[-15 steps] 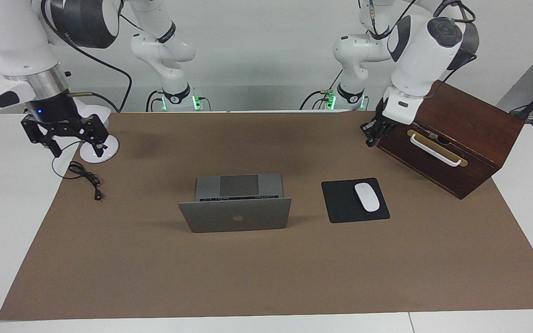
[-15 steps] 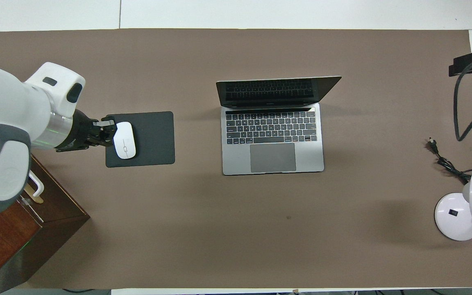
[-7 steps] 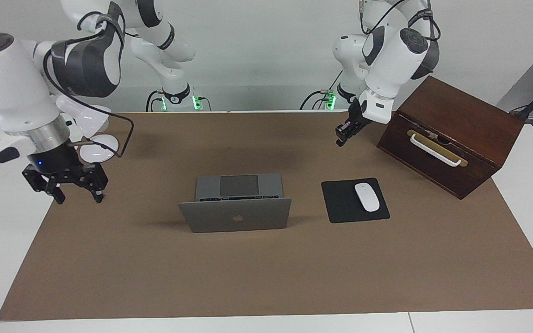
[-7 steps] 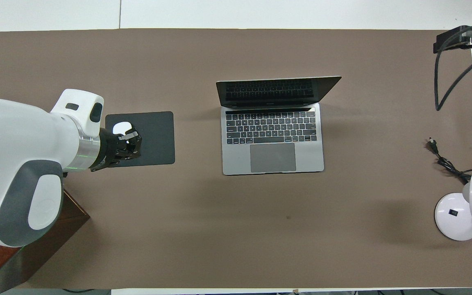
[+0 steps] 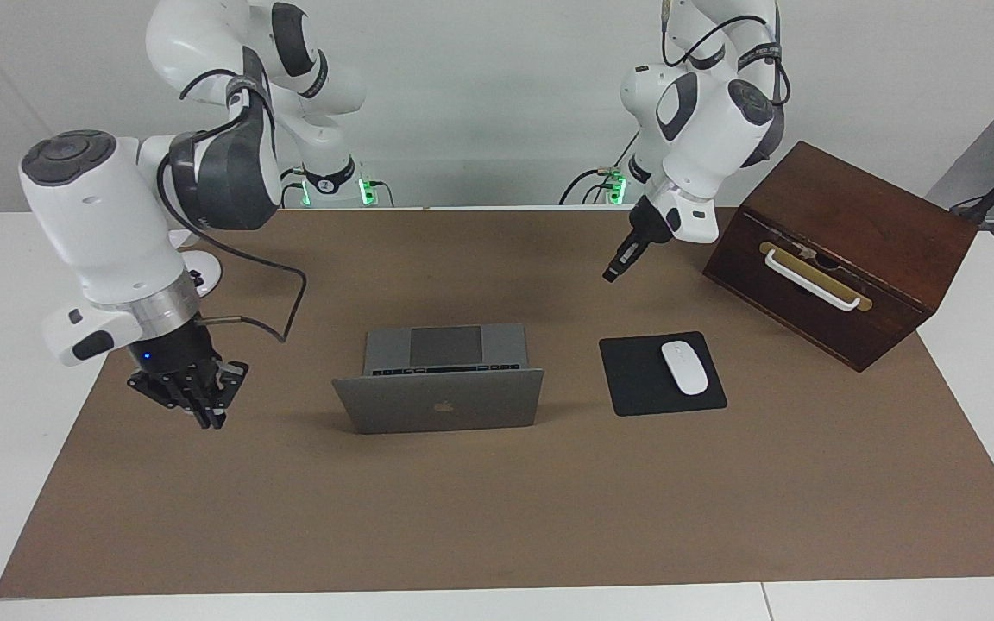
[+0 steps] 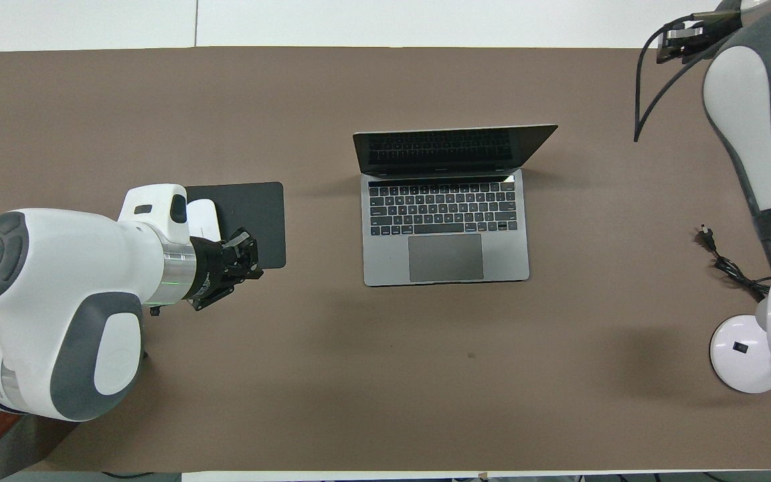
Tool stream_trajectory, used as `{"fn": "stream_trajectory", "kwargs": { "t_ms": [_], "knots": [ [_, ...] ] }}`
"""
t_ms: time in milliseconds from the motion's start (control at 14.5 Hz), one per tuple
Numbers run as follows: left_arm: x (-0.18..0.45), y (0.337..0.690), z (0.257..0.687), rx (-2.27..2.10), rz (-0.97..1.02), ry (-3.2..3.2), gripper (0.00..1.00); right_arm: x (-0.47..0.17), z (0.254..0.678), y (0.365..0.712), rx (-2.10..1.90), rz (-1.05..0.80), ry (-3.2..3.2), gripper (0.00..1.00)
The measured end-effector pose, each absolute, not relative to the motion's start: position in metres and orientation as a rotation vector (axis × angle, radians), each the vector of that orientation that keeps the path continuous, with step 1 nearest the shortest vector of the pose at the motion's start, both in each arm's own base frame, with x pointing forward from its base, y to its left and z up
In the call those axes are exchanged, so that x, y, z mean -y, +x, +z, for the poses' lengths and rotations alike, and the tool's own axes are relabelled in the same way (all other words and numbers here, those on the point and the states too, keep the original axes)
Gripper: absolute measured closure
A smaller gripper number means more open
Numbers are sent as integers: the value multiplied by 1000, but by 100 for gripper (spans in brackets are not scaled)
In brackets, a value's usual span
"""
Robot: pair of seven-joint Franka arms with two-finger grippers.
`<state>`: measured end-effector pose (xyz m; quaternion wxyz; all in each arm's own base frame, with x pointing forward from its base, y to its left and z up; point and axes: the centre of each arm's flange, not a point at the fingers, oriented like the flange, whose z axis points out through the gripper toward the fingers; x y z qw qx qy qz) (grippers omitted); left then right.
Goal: Close laptop with both arms
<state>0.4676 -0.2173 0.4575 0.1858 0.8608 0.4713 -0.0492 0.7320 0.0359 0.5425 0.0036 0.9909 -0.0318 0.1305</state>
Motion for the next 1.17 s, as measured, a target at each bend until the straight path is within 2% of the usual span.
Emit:
{"fn": "stream_trajectory", "kwargs": {
  "t_ms": [206,619,826,1170],
  "knots": [
    [241,465,445,-1592,-90,2168,99,-68,543,730,152,416,3100,99],
    [242,467,418,-1775,-173,1902,99,-135,530,727,270,432,3084,99],
    [247,460,389,-1916,-349,1663,99,-170,517,725,296,441,3071,99],
    [278,438,353,-2036,-445,1380,99,-214,514,716,224,453,3083,99]
  ]
}}
